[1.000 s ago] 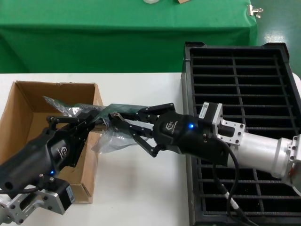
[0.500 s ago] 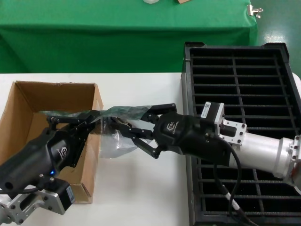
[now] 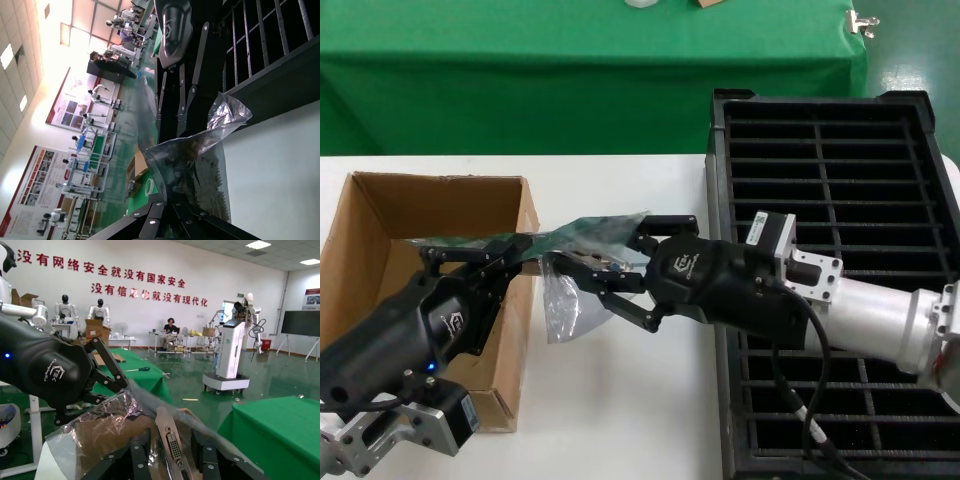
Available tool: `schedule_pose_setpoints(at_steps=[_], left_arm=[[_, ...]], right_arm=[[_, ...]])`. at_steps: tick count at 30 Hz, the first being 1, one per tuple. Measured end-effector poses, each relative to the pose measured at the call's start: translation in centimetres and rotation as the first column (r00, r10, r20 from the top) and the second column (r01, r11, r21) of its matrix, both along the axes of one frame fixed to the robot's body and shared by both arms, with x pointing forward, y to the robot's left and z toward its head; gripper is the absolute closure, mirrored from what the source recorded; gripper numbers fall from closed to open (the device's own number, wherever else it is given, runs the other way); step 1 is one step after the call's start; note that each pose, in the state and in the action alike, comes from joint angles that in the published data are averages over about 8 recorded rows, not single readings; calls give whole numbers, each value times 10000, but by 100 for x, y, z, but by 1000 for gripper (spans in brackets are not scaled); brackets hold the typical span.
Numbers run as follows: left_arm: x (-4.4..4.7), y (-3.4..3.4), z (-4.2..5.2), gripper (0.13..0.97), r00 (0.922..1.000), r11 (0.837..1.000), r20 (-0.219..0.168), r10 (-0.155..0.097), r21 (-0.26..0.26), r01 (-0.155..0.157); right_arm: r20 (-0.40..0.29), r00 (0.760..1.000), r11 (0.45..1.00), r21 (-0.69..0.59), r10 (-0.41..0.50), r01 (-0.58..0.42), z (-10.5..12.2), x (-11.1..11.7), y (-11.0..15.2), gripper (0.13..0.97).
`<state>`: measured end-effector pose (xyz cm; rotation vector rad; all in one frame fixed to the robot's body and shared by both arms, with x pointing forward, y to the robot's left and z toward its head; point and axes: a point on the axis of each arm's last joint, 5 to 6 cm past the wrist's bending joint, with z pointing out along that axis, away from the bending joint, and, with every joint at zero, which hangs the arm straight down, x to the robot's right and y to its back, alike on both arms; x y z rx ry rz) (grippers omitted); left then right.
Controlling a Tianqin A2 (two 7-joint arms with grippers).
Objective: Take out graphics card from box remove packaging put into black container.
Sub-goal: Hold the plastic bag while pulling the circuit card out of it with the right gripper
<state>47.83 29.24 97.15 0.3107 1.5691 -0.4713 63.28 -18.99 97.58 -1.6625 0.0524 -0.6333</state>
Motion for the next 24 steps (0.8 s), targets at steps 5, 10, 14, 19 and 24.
schedule_pose_setpoints(at_steps=[5, 10, 14, 19, 24], left_arm=[[0, 0, 0, 958, 10000, 10000, 0, 0, 0, 0], [0, 0, 0, 958, 10000, 10000, 0, 0, 0, 0], [0, 0, 0, 958, 10000, 10000, 0, 0, 0, 0], [0, 0, 0, 958, 10000, 10000, 0, 0, 0, 0], [0, 0, 0, 958, 10000, 10000, 0, 0, 0, 0]], right_arm=[[-18, 10000, 10000, -21, 30, -30, -3, 13, 16, 777], [-26, 10000, 10000, -45, 55, -55, -4, 21, 22, 822], [-24, 10000, 10000, -62, 68, -69, -5, 22, 23, 867], [1, 10000, 9999, -67, 74, -74, 4, 13, 14, 886], [57, 9999, 9999, -60, 95, -95, 31, -15, -7, 906]])
